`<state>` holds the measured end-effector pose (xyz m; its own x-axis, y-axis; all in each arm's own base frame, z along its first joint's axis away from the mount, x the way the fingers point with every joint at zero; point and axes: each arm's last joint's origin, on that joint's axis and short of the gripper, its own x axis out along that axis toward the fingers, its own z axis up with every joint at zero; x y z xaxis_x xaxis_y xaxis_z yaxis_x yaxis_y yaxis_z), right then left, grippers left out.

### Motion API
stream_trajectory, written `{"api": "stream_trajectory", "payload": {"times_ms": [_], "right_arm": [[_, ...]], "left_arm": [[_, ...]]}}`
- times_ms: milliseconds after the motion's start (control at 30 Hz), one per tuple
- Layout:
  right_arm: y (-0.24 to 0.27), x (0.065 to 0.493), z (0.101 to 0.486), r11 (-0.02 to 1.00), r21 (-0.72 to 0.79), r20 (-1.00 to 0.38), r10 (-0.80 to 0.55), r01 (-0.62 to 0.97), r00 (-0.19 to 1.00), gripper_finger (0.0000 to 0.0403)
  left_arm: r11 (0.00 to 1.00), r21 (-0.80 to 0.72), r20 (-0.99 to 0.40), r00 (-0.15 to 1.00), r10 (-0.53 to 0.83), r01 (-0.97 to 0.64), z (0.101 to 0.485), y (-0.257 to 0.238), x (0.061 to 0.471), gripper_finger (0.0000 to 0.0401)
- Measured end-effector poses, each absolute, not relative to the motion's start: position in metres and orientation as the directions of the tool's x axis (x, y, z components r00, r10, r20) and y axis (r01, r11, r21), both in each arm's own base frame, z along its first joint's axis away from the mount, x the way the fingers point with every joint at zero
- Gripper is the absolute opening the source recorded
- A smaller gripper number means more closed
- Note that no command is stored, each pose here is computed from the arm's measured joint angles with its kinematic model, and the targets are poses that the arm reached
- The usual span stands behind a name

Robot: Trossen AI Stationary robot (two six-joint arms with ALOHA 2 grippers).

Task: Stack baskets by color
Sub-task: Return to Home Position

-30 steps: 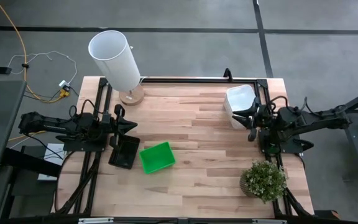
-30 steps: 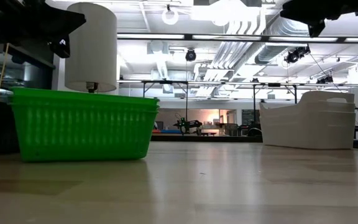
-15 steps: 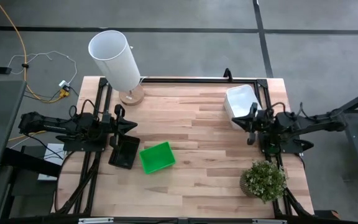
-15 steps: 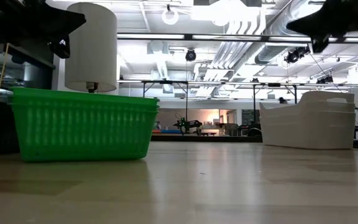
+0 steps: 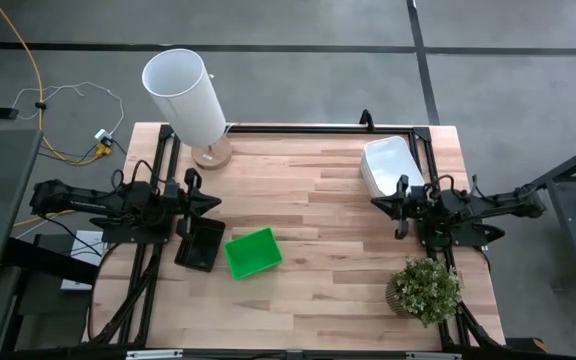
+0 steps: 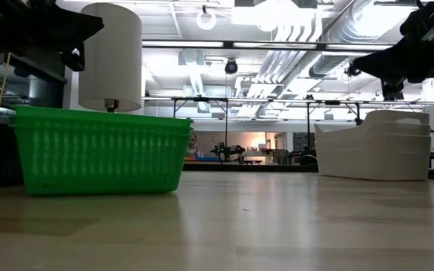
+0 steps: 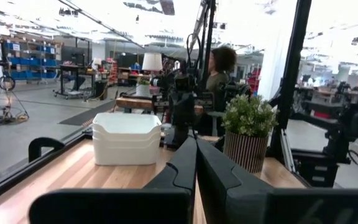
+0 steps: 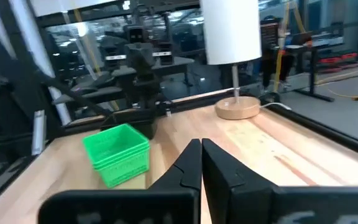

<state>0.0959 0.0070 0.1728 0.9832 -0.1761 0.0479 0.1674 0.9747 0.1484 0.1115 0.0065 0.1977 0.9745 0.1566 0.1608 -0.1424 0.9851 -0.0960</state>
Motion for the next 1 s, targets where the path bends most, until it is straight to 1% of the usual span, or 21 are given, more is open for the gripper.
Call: {"api": "stream_trajectory", "payload": {"times_ms": [200,400,500,600,733,800,933,1000], "right_arm": [[0.008,0.096,0.172,0.980,0.149,0.057,-0.143,0.134,0.988,0.0000],[0.008,0.097,0.172,0.984,0.109,0.053,-0.146,0.140,0.988,0.0000],[0.007,0.097,0.172,0.981,0.112,0.053,-0.164,0.158,0.985,0.0000],[0.007,0.096,0.172,0.976,0.134,0.052,-0.181,0.173,0.982,0.0000],[0.007,0.096,0.172,0.977,0.124,0.051,-0.182,0.174,0.982,0.0000],[0.007,0.096,0.172,0.977,0.123,0.051,-0.182,0.174,0.982,0.0000],[0.007,0.096,0.171,0.977,0.123,0.050,-0.181,0.174,0.982,0.0000],[0.007,0.096,0.172,0.977,0.123,0.050,-0.181,0.174,0.982,0.0000]], "left_arm": [[0.985,-0.094,0.139,0.978,0.157,-0.145,0.196,0.007,0.112,0.0000],[0.984,-0.104,0.139,0.978,0.156,-0.142,0.196,0.007,0.112,0.0000],[0.984,-0.098,0.147,0.976,0.161,-0.147,0.197,0.007,0.112,0.0000],[0.983,-0.101,0.132,0.977,0.166,-0.153,0.203,0.007,0.111,0.0000],[0.986,-0.107,0.071,0.988,0.137,-0.129,0.216,0.006,0.107,0.0000],[0.986,-0.109,0.075,0.988,0.137,-0.128,0.217,0.006,0.104,0.0000],[0.986,-0.106,0.080,0.988,0.134,-0.125,0.210,0.006,0.098,0.0000],[0.990,-0.108,0.090,0.990,0.105,-0.095,0.202,0.005,0.096,0.0000]]}}
